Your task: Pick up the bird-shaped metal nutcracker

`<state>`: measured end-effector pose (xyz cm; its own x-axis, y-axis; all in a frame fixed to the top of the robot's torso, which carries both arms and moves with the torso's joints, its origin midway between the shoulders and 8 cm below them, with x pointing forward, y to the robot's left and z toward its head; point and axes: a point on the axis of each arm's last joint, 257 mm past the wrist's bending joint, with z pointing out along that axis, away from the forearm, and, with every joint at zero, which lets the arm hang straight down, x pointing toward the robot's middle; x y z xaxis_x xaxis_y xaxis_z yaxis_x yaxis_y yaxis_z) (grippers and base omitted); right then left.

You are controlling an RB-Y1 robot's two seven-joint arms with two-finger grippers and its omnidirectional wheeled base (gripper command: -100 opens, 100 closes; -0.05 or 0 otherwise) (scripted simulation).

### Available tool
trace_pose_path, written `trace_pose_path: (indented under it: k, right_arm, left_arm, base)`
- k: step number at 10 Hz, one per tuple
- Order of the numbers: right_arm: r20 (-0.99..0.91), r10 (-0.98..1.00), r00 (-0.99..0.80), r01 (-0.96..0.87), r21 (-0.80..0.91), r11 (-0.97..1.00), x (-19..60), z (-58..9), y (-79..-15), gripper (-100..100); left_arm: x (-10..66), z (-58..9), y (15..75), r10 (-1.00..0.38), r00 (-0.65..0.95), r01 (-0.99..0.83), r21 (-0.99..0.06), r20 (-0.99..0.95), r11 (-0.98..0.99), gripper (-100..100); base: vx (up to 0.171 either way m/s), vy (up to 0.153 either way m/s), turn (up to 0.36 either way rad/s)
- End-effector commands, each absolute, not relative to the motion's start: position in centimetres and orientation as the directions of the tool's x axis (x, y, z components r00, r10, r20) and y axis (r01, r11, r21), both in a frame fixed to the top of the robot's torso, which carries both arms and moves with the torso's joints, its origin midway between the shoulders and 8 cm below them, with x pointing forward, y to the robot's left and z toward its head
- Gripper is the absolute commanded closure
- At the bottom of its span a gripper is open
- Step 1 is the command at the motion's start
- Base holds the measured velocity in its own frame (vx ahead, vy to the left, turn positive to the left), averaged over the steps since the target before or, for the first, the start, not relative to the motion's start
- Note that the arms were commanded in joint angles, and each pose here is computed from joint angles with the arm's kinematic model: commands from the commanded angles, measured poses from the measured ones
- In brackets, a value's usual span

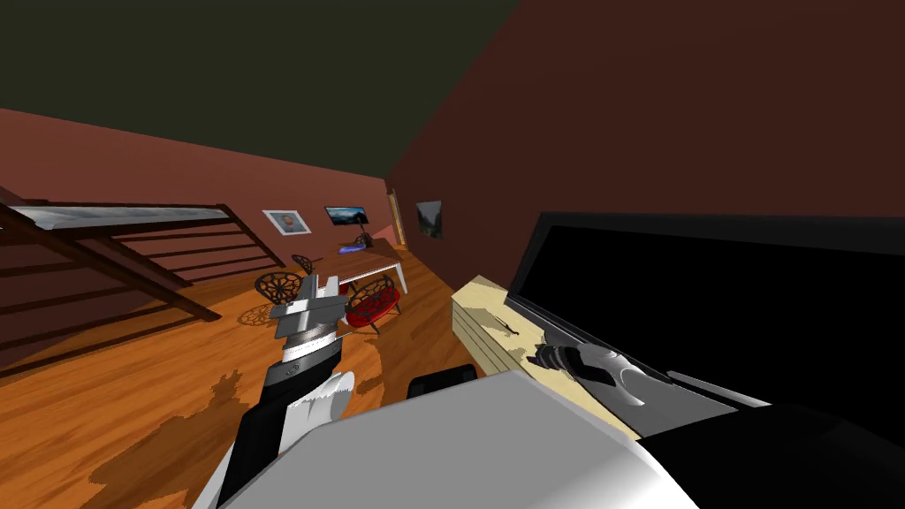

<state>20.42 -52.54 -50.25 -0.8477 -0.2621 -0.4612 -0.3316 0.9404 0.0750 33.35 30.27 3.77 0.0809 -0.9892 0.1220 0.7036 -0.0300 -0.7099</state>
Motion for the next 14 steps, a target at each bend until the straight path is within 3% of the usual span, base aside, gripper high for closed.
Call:
trace_pose_path:
  k: [1,10,11,12,14]
  right_arm:
    - [-0.424,-0.291,-0.857,-0.345,0.056,0.937,19.4,-50.3,-54.0,-100]
    - [-0.308,-0.373,-0.875,-0.4,0.026,0.916,16.8,-50.4,-57.4,-100]
    - [-0.307,-0.374,-0.875,-0.401,0.027,0.916,16.8,-50.4,-57.3,0]
    - [-0.336,-0.297,-0.894,-0.331,0.05,0.942,15.6,-51.3,-56.5,-100]
    - [-0.348,-0.219,-0.912,-0.26,0.074,0.963,13.6,-52.4,-55.9,-100]
  left_arm:
    - [33.4,3.8,30.3,-0.989,0.081,0.704,-0.71,0.122,-0.03,0]
    - [33.4,3.8,30.3,-0.989,0.081,0.704,-0.71,0.122,-0.03,0]
    - [33.4,3.8,30.3,-0.989,0.081,0.704,-0.71,0.122,-0.03,0]
    - [33.4,3.8,30.3,-0.989,0.081,0.704,-0.71,0.122,-0.03,0]
    - [33.4,3.8,30.3,-0.989,0.081,0.704,-0.71,0.122,-0.03,0]
  base:
    - [0.096,0.045,0.143]
    - [0.099,0.048,0.158]
    - [0.01,0.003,-0.003]
    - [-0.064,-0.052,0.278]
    - [-0.109,-0.065,0.477]
